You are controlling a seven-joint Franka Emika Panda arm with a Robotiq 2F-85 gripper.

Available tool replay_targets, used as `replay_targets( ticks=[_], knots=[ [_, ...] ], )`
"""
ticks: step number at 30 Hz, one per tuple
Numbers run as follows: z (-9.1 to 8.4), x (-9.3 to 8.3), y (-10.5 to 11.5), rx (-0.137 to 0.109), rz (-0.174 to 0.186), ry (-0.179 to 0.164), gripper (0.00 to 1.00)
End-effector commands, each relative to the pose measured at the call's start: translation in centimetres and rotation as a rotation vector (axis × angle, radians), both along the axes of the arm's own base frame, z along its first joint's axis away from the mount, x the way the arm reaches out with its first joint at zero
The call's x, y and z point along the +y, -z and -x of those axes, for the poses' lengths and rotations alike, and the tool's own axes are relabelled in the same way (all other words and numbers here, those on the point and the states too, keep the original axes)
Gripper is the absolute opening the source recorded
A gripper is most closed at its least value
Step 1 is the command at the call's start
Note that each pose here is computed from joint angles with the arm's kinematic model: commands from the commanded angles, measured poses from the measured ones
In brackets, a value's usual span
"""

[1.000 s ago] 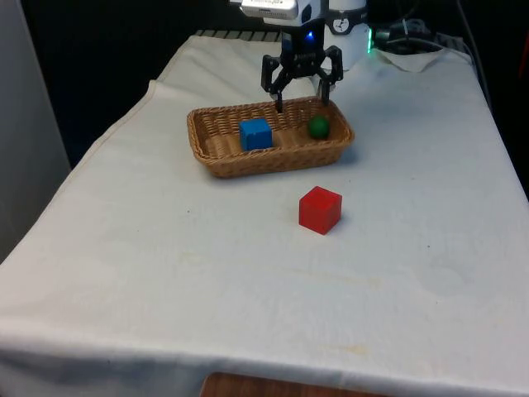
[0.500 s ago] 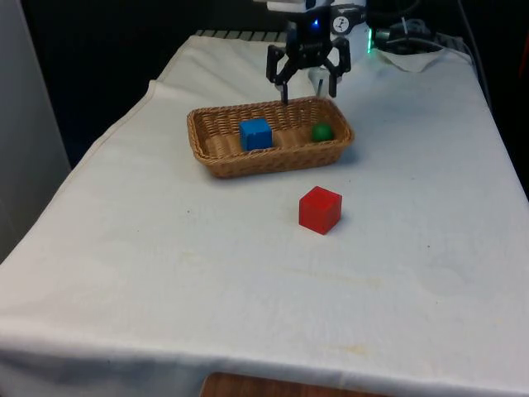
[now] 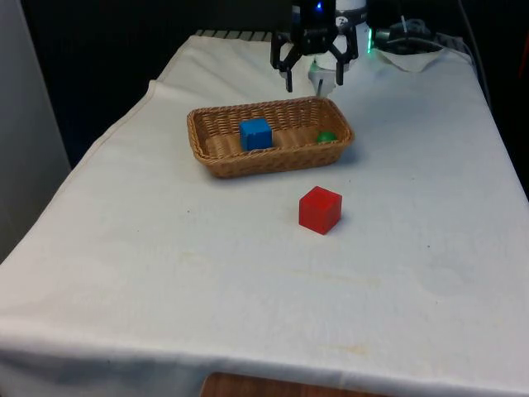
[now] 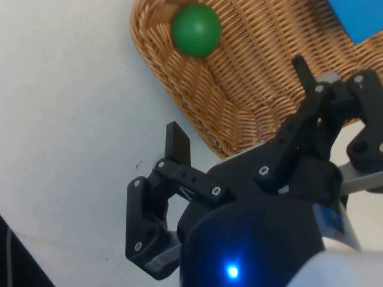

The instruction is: Place all non-red objects into the basket.

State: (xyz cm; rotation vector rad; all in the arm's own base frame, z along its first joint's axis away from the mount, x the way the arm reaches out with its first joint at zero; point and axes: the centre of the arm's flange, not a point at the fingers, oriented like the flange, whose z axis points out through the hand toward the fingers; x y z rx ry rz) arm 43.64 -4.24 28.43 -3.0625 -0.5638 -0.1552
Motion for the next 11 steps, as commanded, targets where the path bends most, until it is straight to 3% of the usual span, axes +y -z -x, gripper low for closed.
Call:
replay_targets(
  ticks=[1,2,4,9,11],
  knots=[
    [0.0,-0.1,-0.3,0.005,0.003,0.018,1.0],
    [0.0,0.0,-0.2,-0.001,-0.002,0.007,1.0],
    [-0.1,-0.2,-0.8,0.002,-0.001,0.037,1.0],
    [-0.1,-0.2,-1.8,-0.005,-0.014,0.074,1.0],
    [-0.1,0.0,-1.8,-0.011,-0.022,0.07,1.0]
  ],
)
